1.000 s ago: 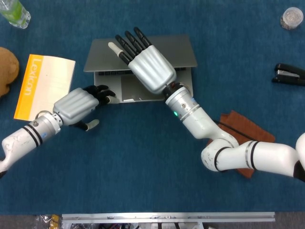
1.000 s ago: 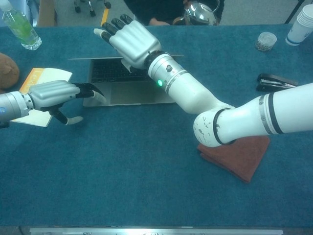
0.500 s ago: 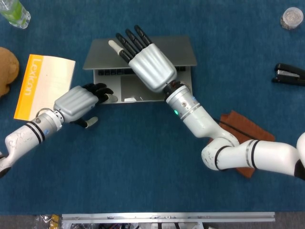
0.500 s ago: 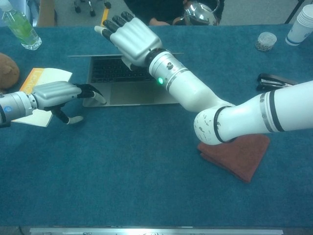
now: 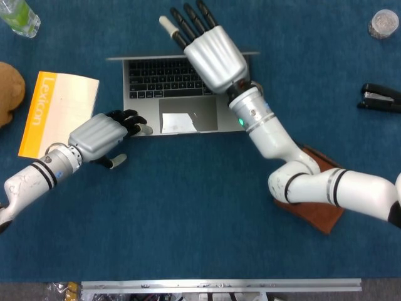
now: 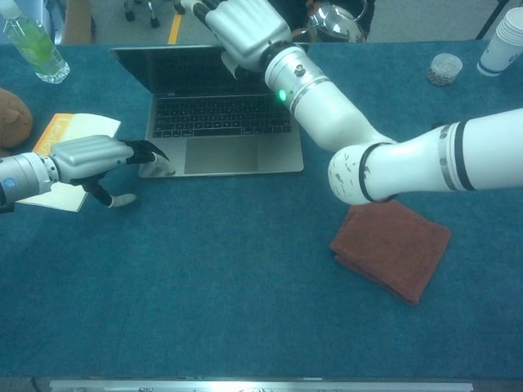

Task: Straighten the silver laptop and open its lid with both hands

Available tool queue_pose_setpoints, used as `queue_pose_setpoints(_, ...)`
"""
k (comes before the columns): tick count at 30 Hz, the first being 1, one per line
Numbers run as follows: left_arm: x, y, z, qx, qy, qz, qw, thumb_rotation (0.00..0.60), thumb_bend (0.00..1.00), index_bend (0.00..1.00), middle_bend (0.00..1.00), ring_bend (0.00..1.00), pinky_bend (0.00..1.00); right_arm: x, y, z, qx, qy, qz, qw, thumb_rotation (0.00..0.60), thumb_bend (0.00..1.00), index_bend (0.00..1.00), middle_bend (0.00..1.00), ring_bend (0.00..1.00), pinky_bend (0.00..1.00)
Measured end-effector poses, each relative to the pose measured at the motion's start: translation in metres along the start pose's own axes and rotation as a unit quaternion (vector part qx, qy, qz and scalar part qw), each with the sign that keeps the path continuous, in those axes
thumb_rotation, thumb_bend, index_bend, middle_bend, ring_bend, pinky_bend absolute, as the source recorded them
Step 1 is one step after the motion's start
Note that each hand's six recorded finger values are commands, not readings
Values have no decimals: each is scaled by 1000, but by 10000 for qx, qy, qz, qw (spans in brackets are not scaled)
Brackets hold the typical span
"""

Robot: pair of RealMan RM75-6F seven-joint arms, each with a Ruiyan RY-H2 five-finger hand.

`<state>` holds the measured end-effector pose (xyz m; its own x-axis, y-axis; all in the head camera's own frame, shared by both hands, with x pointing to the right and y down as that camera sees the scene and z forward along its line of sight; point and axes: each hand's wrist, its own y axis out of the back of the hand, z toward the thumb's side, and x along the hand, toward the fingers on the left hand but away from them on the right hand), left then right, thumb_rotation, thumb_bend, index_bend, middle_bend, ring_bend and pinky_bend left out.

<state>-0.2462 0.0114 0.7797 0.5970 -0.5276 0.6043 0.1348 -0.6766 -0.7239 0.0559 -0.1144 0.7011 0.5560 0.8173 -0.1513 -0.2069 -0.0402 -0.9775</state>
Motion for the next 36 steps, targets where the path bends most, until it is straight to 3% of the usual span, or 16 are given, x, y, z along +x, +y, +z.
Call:
queue_pose_setpoints(7, 0, 0, 1, 17, 4, -17, 10000, 600, 396, 164, 112, 53, 127, -18, 5, -15, 75, -176, -78, 9998, 600, 332, 0, 54, 0, 65)
queue_pose_setpoints(24, 2, -4, 0, 8, 37, -74, 10000, 600, 396, 164, 112, 53, 127, -53, 16, -47, 244, -618, -233, 9975, 600, 161, 0, 54, 0, 65)
queue_pose_setpoints(36, 2, -4, 0, 41, 46, -88, 9999, 600, 396, 164, 112, 53, 127, -66, 15, -75, 315, -995, -193, 9943, 600, 92, 0, 55, 0, 65)
